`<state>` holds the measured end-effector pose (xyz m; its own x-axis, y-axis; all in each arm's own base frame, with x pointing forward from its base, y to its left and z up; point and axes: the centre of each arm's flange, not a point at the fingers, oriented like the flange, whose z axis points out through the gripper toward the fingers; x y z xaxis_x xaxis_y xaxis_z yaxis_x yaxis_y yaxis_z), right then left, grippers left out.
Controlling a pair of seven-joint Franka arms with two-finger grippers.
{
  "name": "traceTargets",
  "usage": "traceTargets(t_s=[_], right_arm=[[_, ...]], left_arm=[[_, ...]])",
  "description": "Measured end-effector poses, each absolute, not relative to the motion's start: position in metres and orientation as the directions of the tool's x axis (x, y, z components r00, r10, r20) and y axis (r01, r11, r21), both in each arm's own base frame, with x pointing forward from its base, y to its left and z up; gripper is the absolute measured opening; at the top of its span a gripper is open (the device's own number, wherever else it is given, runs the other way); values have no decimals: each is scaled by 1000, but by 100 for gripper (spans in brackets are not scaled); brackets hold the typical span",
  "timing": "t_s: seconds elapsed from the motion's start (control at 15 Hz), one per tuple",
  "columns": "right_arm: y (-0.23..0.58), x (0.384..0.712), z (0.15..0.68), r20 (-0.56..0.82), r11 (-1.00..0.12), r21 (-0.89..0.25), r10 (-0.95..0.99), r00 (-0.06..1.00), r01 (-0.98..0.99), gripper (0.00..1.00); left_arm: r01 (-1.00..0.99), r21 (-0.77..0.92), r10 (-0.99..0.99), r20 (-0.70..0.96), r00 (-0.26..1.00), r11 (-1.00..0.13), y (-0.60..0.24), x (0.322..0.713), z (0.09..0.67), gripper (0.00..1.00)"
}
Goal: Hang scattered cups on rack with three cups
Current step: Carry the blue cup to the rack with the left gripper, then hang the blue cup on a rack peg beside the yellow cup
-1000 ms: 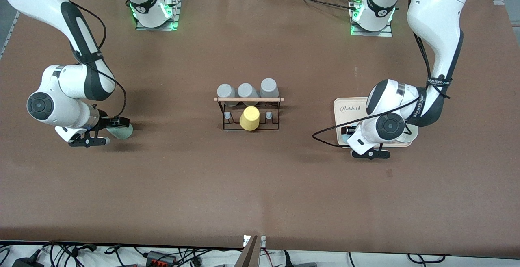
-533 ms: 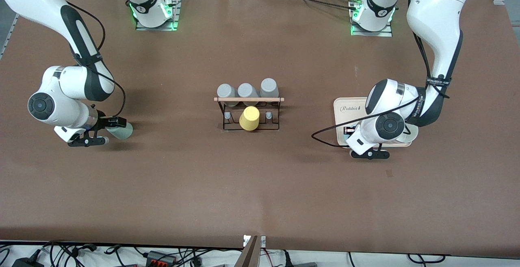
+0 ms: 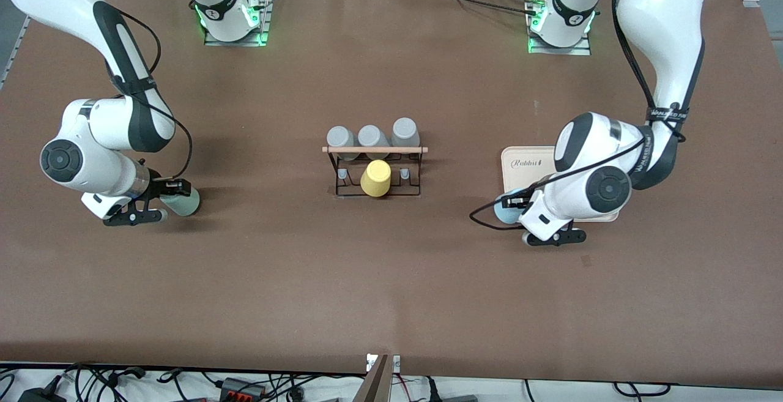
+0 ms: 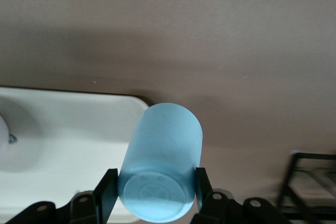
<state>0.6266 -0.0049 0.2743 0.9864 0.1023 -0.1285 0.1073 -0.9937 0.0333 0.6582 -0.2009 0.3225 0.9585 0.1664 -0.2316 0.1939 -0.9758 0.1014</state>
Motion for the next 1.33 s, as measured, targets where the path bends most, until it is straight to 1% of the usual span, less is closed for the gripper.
traceTargets(t_s=[0.13, 0.27, 0.4, 0.53, 0.73, 0.93, 1.33], right_arm=[[32, 641, 317, -130, -995, 47, 84, 988, 90, 66], [71, 649, 357, -130, -996, 59, 65, 989, 73, 66], [97, 653, 383, -127, -997, 56, 52, 990, 60, 66], [103, 655, 394, -127, -998, 43, 41, 991, 47, 66], [101, 658, 401, -123, -999, 25, 28, 992, 31, 66], [103, 660, 408, -122, -1000, 14, 25, 992, 27, 66], [104, 662, 428, -120, -1000, 1, 22, 992, 22, 66]], left_arm=[[302, 143, 260, -251, 932, -943, -211, 663, 351, 63], [434, 175, 376, -284, 882, -884, -235, 664, 377, 63], [534, 183, 461, -327, 825, -825, -276, 655, 396, 63], [583, 168, 508, -344, 790, -795, -314, 641, 407, 63], [632, 140, 555, -361, 749, -762, -350, 625, 413, 63], [633, 131, 557, -365, 746, -763, -384, 608, 405, 63], [612, 110, 540, -369, 756, -783, -408, 597, 384, 63]])
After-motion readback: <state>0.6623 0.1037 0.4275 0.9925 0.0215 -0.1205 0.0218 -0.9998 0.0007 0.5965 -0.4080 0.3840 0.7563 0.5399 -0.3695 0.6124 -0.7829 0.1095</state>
